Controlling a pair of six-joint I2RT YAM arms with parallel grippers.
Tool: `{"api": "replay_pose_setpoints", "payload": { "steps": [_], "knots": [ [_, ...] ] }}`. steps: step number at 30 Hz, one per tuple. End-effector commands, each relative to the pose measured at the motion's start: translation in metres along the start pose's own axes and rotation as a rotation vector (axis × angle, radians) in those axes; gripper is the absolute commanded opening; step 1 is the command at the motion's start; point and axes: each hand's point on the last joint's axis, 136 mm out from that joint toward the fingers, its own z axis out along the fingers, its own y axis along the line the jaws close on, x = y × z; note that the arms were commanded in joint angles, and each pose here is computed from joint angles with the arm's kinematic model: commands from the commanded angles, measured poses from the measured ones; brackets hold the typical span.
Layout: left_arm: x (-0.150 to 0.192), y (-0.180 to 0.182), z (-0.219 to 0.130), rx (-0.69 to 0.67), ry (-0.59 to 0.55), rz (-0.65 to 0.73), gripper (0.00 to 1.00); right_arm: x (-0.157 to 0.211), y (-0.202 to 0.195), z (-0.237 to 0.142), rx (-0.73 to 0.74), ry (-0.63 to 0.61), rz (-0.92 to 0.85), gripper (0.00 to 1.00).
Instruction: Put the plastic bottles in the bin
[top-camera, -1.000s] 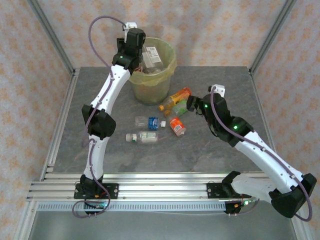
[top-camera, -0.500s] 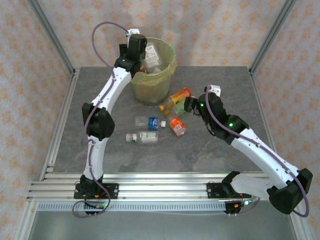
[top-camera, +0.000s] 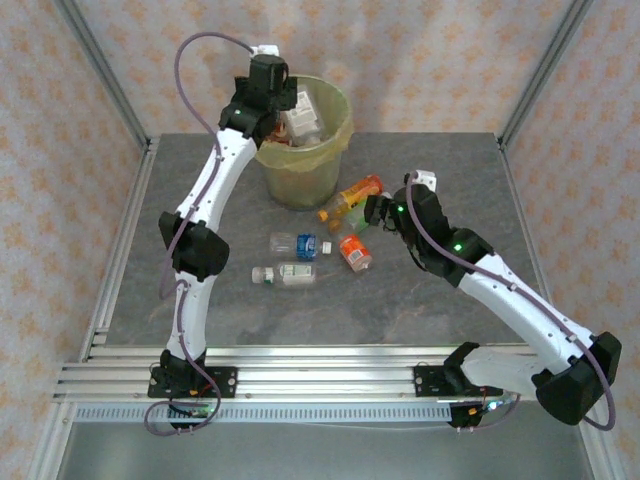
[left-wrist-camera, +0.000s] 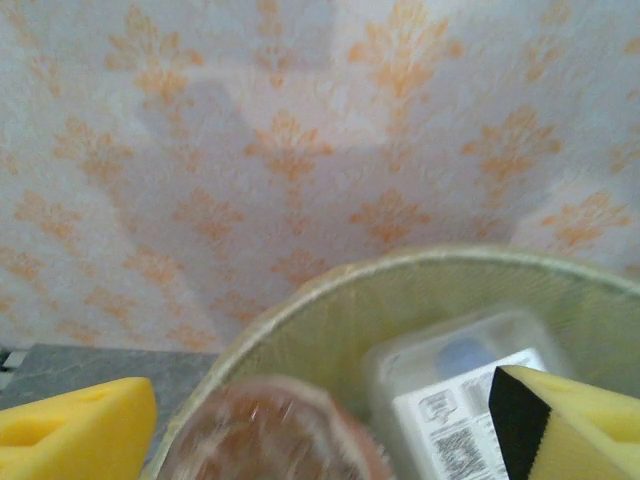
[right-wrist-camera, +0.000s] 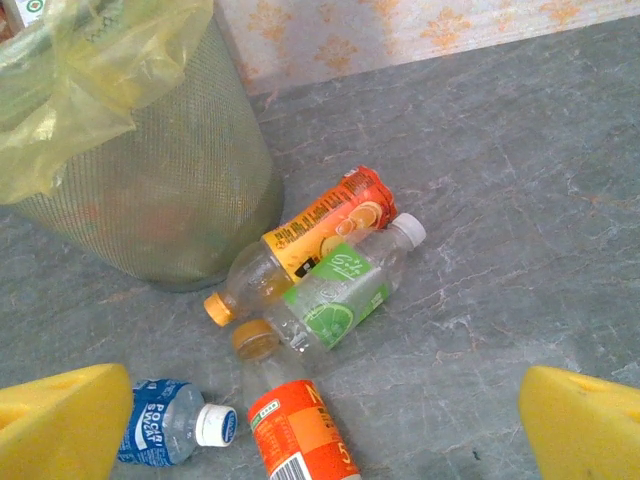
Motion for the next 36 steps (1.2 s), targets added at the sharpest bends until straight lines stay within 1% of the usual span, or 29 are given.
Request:
{"api": "replay_pose_setpoints", "payload": {
  "steps": [1,2,5,10,11,13,17,23,26,28,31,33,34,36],
  "knots": [
    [-0.029,0.007,-0.026,0.042,-0.037,-0.057,0.88,-0.006,0.005,-0.002,-0.016,-0.015,0.01,0.99],
    [-0.03,0.01,-0.026,0.029,-0.039,-0.066,0.85,-0.007,0.005,-0.002,-0.016,-0.017,0.011,0.99],
    [-0.029,0.025,-0.023,-0.023,-0.035,-0.1,0.69,-0.007,0.005,-0.002,-0.015,-0.017,0.011,0.99],
    [-0.005,0.046,-0.012,-0.072,0.048,-0.172,0.42,-0.007,0.004,-0.003,-0.012,-0.017,0.011,0.99],
    [0.002,0.047,-0.01,-0.075,0.069,-0.177,0.38,-0.007,0.004,-0.003,-0.011,-0.017,0.012,0.99],
    [0.014,0.046,-0.008,-0.078,0.102,-0.178,0.34,-0.007,0.004,-0.003,-0.01,-0.017,0.012,0.99],
    [0.031,0.04,-0.003,-0.051,0.132,-0.193,0.35,-0.006,0.004,-0.002,-0.01,-0.013,0.011,0.99],
    [0.032,0.043,-0.013,-0.045,0.149,-0.18,0.38,0.001,-0.001,-0.001,0.022,0.024,0.007,0.99],
    [0.025,0.049,-0.026,-0.055,0.139,-0.182,0.39,0.007,-0.004,-0.001,0.036,0.053,0.004,0.99],
    [0.014,0.055,-0.04,-0.058,0.118,-0.196,0.43,0.013,-0.009,0.0,0.063,0.083,-0.007,0.99],
    [-0.004,0.066,-0.064,-0.063,0.087,-0.226,0.49,0.029,-0.015,0.004,0.107,0.165,-0.053,0.99],
    [-0.013,0.072,-0.081,-0.062,0.071,-0.246,0.55,0.046,-0.016,0.013,0.125,0.251,-0.106,0.99],
    [-0.02,0.078,-0.095,-0.061,0.056,-0.263,0.59,0.057,-0.014,0.017,0.126,0.303,-0.136,0.99],
    [-0.022,0.084,-0.111,-0.062,0.052,-0.287,0.66,0.075,-0.012,0.027,0.132,0.401,-0.192,0.99]
  ]
}}
